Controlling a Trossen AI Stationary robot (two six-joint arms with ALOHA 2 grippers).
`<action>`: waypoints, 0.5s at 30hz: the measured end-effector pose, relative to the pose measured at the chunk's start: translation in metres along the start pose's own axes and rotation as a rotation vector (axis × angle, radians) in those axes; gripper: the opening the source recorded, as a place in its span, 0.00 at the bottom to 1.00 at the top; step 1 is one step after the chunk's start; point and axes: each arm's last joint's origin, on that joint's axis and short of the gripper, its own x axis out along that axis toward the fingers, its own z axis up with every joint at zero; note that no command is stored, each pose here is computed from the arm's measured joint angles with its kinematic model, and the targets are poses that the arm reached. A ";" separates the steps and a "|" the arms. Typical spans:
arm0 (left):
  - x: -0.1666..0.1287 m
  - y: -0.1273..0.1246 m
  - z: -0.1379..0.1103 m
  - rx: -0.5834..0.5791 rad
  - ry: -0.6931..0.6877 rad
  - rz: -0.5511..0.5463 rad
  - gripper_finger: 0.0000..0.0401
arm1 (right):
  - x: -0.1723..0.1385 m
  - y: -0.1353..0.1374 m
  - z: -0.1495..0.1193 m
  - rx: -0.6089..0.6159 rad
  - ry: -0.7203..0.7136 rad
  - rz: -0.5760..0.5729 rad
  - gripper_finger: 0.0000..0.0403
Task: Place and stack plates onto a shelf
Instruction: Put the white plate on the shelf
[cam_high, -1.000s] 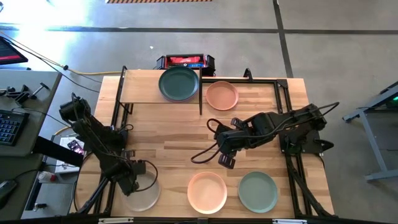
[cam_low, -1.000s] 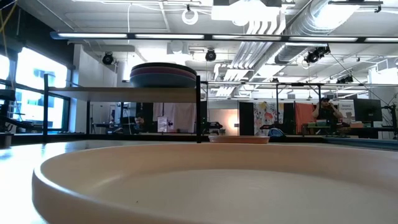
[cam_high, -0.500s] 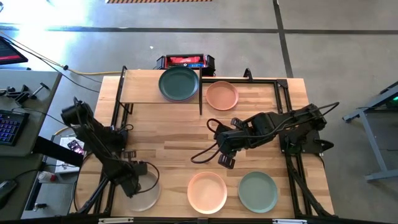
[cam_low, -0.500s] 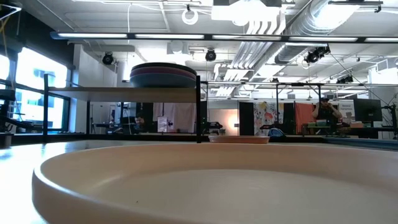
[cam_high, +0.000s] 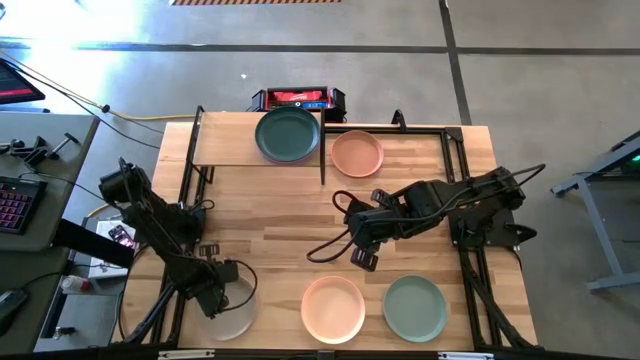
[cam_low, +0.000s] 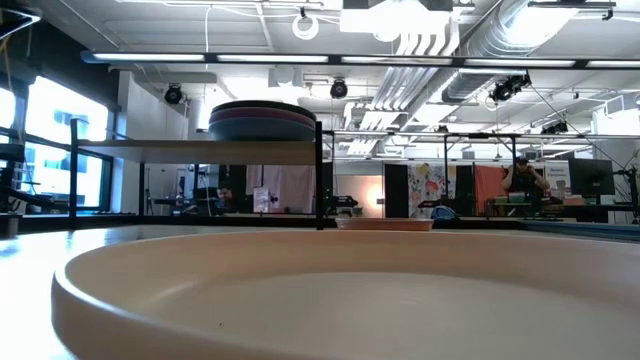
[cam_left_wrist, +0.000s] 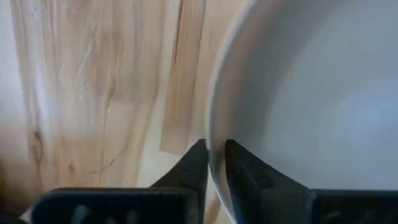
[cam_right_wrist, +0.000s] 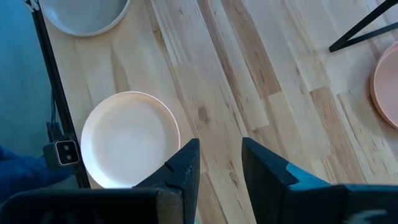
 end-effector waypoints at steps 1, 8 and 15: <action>-0.001 0.000 0.001 -0.011 -0.003 -0.007 0.05 | 0.000 0.000 0.000 0.000 0.000 0.000 0.25; -0.006 0.003 0.009 -0.054 -0.017 -0.068 0.01 | 0.000 0.000 0.000 0.000 0.000 0.000 0.25; -0.018 0.013 0.019 -0.098 -0.045 -0.115 0.00 | 0.000 0.000 0.000 -0.001 0.000 0.001 0.25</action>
